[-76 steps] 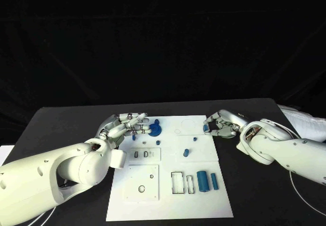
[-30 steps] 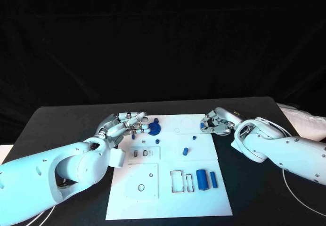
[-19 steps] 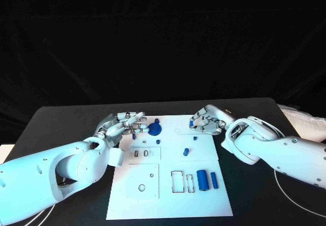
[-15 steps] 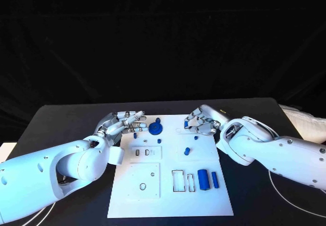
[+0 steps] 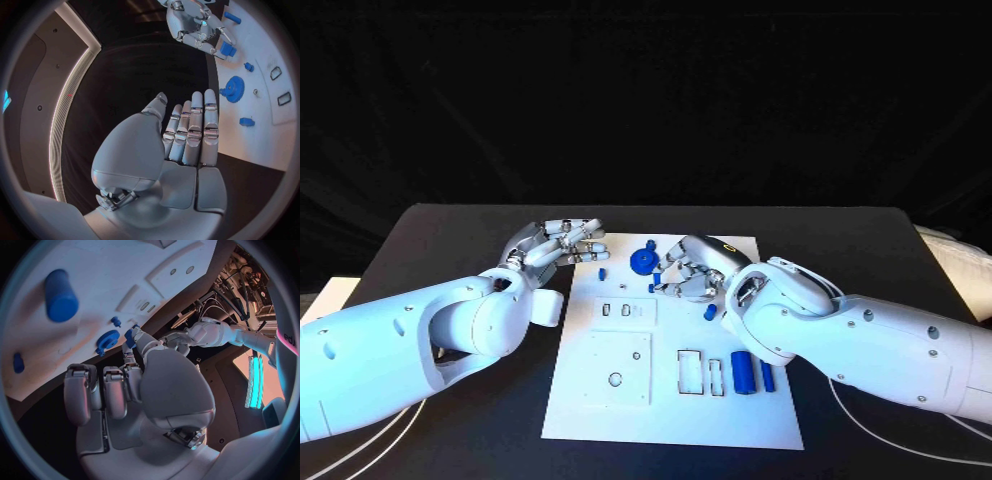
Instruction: Assemble the parts on the task board
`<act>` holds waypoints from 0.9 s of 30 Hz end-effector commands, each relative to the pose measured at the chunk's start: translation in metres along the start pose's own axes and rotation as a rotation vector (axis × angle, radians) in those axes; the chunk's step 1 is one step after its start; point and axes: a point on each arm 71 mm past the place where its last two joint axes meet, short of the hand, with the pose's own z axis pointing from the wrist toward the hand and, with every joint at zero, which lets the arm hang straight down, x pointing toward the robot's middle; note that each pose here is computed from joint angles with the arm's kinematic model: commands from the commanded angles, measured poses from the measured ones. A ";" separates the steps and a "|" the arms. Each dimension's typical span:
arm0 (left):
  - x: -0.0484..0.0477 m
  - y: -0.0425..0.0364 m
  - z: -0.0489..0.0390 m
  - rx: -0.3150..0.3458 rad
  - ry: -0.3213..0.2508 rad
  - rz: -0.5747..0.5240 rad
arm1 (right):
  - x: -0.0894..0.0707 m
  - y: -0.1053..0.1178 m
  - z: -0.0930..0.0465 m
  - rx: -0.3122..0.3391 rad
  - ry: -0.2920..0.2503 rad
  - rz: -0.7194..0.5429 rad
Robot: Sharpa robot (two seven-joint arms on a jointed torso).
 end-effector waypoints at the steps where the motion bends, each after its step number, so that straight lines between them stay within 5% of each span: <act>1: -0.0003 -0.0020 0.0006 0.019 0.005 -0.017 | 0.009 0.003 0.001 0.017 0.032 -0.059; 12: 0.0010 -0.0022 0.0000 0.018 0.008 -0.021 | 0.038 0.012 0.006 0.014 0.096 -0.065; 27: 0.0039 -0.0020 -0.0005 0.015 0.018 -0.026 | 0.049 0.014 0.008 0.014 0.136 -0.082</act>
